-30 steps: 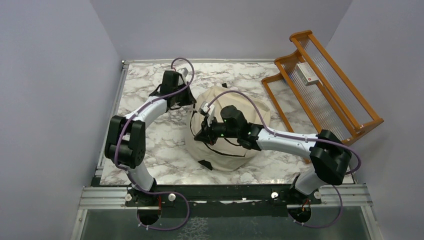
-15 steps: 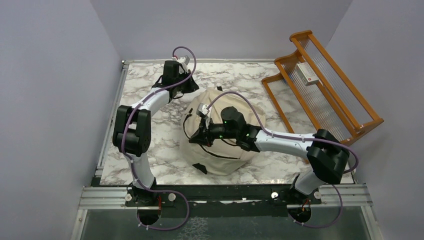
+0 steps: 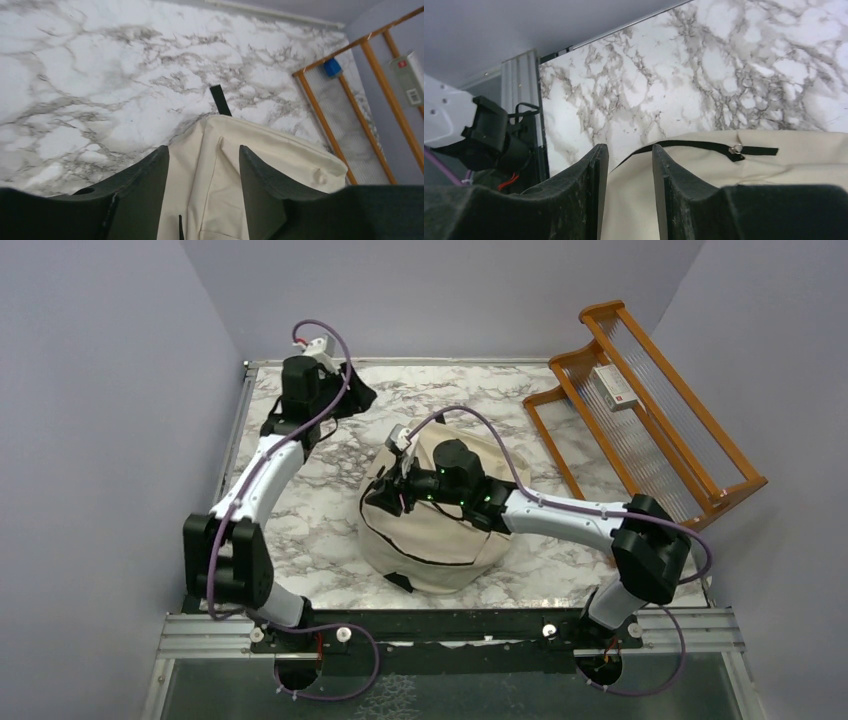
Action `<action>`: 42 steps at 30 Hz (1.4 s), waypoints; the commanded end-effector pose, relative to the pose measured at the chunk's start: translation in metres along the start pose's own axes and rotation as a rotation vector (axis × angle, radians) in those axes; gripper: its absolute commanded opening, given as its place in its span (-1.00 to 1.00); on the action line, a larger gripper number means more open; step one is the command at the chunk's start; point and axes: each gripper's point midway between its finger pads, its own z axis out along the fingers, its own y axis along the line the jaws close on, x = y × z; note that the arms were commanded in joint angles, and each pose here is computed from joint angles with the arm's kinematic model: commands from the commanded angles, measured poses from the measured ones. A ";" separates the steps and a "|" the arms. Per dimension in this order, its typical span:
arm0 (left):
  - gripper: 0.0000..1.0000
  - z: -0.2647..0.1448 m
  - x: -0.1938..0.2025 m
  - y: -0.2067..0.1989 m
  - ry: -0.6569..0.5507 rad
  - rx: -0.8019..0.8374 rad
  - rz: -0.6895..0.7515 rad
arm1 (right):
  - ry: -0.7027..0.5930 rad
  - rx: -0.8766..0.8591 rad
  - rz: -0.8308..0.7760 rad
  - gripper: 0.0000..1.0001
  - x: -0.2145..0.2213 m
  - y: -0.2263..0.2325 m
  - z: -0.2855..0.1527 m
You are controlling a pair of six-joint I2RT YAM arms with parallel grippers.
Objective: Pack the student bag
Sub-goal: Zip the student bag at the center of the board, then pick up the student bag at the center of the board.
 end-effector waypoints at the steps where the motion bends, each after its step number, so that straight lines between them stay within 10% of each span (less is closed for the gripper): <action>1: 0.16 -0.065 -0.006 0.006 -0.092 -0.127 -0.070 | 0.007 0.147 -0.027 -0.13 -0.015 -0.019 -0.014; 10: 0.43 -0.144 0.111 0.013 0.045 -0.265 -0.300 | 0.143 0.522 0.020 0.05 0.016 -0.089 -0.094; 23: 0.71 -0.171 0.193 -0.014 0.230 -0.282 -0.334 | 0.506 0.352 -0.256 0.27 0.084 -0.114 -0.090; 42: 0.24 -0.143 0.243 -0.020 0.334 -0.220 -0.283 | 0.624 0.254 -0.315 0.21 0.124 -0.120 -0.075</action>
